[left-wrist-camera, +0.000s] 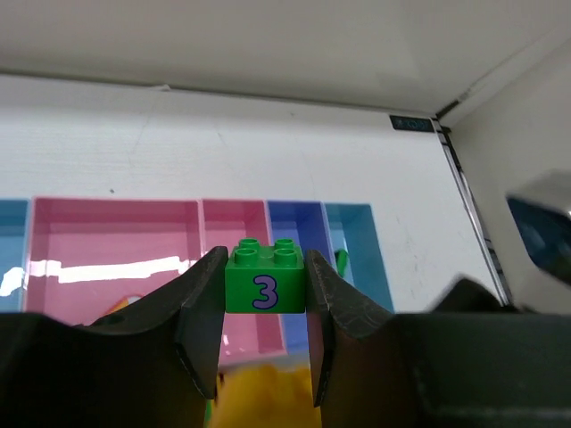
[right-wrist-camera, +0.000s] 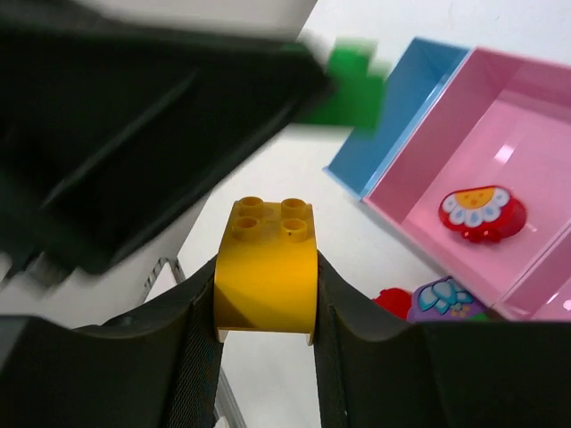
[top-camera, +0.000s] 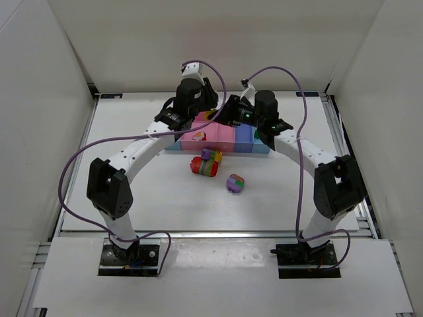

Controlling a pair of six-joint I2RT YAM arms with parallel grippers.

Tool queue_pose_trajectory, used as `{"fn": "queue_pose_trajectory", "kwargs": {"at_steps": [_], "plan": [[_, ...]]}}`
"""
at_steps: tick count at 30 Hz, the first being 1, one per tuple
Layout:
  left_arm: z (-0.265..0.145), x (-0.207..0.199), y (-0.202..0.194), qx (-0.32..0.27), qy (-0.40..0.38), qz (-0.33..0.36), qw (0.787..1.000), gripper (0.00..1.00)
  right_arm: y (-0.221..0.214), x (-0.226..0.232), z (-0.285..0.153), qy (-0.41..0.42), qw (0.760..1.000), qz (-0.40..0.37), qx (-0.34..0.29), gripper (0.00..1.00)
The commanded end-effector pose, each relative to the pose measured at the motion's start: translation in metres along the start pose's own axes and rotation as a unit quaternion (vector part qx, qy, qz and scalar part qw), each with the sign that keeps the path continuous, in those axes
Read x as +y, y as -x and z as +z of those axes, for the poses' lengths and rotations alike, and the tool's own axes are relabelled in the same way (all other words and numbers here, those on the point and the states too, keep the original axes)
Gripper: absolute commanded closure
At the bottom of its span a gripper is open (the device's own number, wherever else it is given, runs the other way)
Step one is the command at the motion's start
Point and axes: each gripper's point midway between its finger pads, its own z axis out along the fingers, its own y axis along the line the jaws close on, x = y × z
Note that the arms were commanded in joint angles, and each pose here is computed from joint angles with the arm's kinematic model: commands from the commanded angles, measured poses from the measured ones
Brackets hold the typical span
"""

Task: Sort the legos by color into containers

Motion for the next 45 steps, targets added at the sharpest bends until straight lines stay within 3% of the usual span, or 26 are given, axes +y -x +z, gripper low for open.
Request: {"fn": "queue_pose_trajectory", "kwargs": {"at_steps": [1, 8, 16, 19, 23, 27, 32, 33, 37, 45], "plan": [[0.007, 0.011, 0.047, -0.064, 0.016, 0.002, 0.998, 0.90, 0.007, 0.035, -0.012, 0.034, 0.999, -0.035, -0.016, 1.00], [0.020, 0.020, 0.077, -0.091, 0.022, 0.000, 0.996, 0.90, -0.007, 0.028, -0.025, 0.019, 0.999, -0.041, -0.003, 1.00], [0.005, 0.022, 0.071, -0.076, 0.015, 0.001, 0.997, 0.90, 0.018, -0.048, -0.095, -0.112, 0.990, -0.088, -0.025, 1.00], [0.001, 0.020, 0.054, -0.046, 0.000, 0.003, 0.999, 0.90, 0.028, -0.077, -0.124, -0.159, 0.982, -0.098, -0.031, 1.00], [-0.004, 0.006, 0.005, 0.042, -0.039, 0.011, 0.998, 0.90, 0.036, -0.102, -0.154, -0.209, 0.969, -0.128, -0.033, 1.00], [-0.008, -0.033, -0.044, 0.124, -0.124, 0.031, 0.984, 0.90, 0.040, -0.119, -0.177, -0.244, 0.960, -0.127, -0.045, 1.00], [0.003, -0.068, -0.072, 0.173, -0.181, 0.046, 0.967, 0.90, 0.047, -0.131, -0.207, -0.282, 0.950, -0.121, -0.064, 1.00], [0.009, -0.070, -0.093, 0.203, -0.193, 0.049, 0.959, 0.90, 0.050, -0.127, -0.214, -0.286, 0.947, -0.129, -0.070, 1.00], [0.026, -0.096, -0.105, 0.215, -0.228, 0.072, 0.947, 0.90, 0.050, -0.135, -0.244, -0.317, 0.938, -0.114, -0.081, 1.00], [0.065, -0.108, -0.131, 0.220, -0.240, 0.095, 0.941, 0.90, 0.055, -0.147, -0.290, -0.358, 0.923, -0.086, -0.115, 1.00]]}}
